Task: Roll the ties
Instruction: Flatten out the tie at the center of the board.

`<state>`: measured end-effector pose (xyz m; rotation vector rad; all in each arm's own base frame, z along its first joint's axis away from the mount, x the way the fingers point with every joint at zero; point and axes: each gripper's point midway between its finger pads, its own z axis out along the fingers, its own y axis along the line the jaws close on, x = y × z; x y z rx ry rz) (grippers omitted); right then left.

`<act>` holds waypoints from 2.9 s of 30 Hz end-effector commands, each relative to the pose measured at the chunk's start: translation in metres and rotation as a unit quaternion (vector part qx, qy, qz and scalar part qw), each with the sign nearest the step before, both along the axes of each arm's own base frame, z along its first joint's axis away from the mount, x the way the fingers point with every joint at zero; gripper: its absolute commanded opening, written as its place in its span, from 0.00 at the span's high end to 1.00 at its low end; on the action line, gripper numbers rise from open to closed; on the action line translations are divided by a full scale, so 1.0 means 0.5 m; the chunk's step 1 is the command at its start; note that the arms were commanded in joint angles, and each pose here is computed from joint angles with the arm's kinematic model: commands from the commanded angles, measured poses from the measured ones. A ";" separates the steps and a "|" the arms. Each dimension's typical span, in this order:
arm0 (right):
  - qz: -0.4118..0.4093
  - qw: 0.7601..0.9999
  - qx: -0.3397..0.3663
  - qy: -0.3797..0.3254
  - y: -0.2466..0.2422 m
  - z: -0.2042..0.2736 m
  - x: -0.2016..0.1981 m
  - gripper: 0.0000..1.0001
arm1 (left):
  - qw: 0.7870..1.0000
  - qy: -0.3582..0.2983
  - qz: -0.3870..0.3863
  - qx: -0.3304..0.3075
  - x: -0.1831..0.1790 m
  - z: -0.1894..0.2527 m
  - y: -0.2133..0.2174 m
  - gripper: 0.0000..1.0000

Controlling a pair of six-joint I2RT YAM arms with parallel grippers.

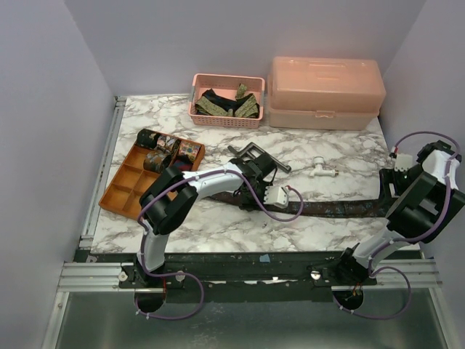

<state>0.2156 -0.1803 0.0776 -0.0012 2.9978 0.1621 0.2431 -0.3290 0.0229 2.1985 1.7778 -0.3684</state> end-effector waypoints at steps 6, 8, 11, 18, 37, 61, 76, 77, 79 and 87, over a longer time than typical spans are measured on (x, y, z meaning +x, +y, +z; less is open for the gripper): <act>-0.032 0.999 0.006 0.017 0.004 -0.033 -0.013 0.24 | 0.999 0.013 0.032 -0.008 -0.010 0.044 0.038 0.25; -0.037 0.999 0.000 0.015 -0.004 -0.054 -0.006 0.25 | 0.999 0.018 0.045 -0.024 -0.004 0.062 0.036 0.23; -0.044 0.999 -0.020 0.017 -0.028 -0.089 0.005 0.27 | 0.997 0.026 0.061 -0.045 0.004 0.086 0.034 0.16; -0.043 0.998 -0.006 0.036 -0.019 -0.164 -0.003 0.28 | 0.985 0.037 0.126 -0.113 0.044 0.155 0.034 0.09; -0.040 0.998 0.006 -0.046 -0.072 -0.057 0.160 1.00 | 0.957 0.098 0.224 -0.159 0.079 0.198 0.072 0.11; 0.061 0.985 0.159 -0.034 0.201 0.070 0.160 1.00 | 0.930 0.096 0.291 -0.202 0.121 0.252 0.128 0.09; 0.060 0.993 0.077 0.064 0.162 -0.171 0.192 1.00 | 0.915 0.144 0.280 -0.251 0.062 0.258 0.114 0.02; 0.060 0.994 0.068 0.068 0.154 -0.176 0.185 1.00 | 0.913 0.139 0.281 -0.261 0.061 0.260 0.113 0.01; 0.056 0.994 0.055 0.071 0.134 -0.177 0.170 1.00 | 0.910 0.130 0.282 -0.276 0.056 0.269 0.115 0.02; 0.029 0.998 0.012 0.046 0.050 -0.142 0.183 0.93 | 0.890 0.070 0.270 -0.362 0.060 0.333 0.114 0.02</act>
